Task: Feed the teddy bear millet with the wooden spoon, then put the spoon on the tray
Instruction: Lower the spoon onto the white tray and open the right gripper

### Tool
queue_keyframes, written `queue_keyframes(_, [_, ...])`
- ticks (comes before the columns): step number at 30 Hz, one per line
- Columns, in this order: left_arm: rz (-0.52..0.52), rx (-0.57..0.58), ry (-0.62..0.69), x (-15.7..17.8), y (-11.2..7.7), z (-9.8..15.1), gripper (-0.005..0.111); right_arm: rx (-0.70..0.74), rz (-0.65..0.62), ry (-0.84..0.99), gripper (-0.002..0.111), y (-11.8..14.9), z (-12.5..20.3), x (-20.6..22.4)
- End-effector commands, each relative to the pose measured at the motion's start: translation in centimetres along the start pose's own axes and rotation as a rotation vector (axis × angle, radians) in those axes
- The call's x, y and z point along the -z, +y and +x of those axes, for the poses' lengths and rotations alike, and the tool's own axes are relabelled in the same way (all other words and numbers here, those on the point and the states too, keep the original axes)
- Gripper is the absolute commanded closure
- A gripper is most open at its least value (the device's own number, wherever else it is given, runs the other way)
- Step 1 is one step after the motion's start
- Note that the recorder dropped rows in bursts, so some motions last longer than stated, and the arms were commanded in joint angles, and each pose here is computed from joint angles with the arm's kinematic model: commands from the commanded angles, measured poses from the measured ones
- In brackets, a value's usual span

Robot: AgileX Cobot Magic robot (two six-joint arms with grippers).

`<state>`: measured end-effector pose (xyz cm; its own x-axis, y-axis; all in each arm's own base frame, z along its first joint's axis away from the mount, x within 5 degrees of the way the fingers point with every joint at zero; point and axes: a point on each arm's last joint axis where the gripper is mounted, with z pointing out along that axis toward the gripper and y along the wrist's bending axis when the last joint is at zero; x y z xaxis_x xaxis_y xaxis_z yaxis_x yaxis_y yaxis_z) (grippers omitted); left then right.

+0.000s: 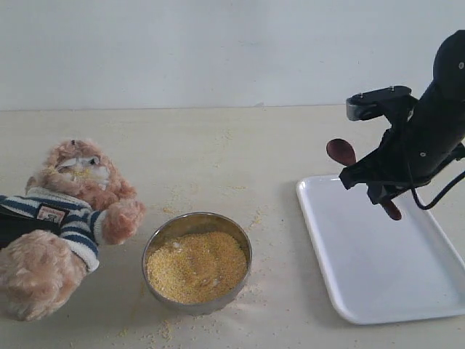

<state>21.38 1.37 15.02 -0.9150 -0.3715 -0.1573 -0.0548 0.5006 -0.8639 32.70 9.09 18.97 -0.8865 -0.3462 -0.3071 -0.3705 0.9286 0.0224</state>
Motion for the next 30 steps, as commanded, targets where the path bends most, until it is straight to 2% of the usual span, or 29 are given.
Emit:
queue_keyframes(1, [0.000, -0.008, -0.023, 0.0, 0.0, -0.2, 0.102, -0.009, 0.012, -0.048, 0.109, -0.3, 0.4, -0.6])
queue_keyframes(13, [-0.001, -0.010, -0.020, 0.0, 0.0, -0.1, 0.102, -0.025, 0.007, 0.033, 0.108, -0.4, 1.5, -4.0])
queue_keyframes(18, [-0.001, -0.010, -0.020, 0.0, 0.0, -0.1, 0.102, -0.035, 0.006, 0.037, 0.089, -0.4, 1.6, -4.0])
queue_keyframes(30, [-0.001, -0.010, -0.020, 0.0, 0.0, -0.1, 0.102, -0.038, 0.001, 0.066, 0.089, -0.3, 1.8, -4.3])
